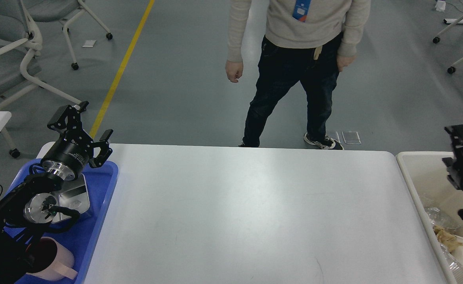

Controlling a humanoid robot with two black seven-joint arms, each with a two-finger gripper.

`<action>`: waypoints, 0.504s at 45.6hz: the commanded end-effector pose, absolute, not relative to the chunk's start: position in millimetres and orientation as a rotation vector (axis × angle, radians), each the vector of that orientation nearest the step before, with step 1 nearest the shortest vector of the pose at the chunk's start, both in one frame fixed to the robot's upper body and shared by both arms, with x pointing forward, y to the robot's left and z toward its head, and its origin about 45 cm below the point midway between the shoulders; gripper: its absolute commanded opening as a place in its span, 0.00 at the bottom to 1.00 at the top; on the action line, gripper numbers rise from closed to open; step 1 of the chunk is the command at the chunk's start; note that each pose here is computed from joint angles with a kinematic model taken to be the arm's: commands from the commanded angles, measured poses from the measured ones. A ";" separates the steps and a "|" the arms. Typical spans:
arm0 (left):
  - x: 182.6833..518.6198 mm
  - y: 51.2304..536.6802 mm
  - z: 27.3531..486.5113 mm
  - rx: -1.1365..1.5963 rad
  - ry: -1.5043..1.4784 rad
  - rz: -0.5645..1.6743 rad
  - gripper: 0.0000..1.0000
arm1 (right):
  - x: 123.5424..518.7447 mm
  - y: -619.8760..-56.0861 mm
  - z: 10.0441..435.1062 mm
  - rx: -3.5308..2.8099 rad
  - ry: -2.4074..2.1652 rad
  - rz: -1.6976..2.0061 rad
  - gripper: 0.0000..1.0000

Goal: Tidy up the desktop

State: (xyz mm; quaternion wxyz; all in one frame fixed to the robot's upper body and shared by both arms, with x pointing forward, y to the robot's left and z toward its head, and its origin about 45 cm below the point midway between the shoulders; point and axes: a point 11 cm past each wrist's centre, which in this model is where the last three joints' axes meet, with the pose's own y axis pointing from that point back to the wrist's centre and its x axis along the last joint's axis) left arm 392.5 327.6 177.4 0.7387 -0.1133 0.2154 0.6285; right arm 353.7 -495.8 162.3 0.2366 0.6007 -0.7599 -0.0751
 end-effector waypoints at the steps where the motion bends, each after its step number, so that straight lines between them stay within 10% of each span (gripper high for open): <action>1: 391.8 330.8 177.4 -0.244 0.470 1.385 0.96 | 379.9 -454.3 156.7 1.734 -2.078 -0.246 1.00; 23: 386.0 340.0 158.4 -0.178 0.499 1.404 0.96 | 474.8 -309.9 230.2 2.208 -2.283 -1.312 1.00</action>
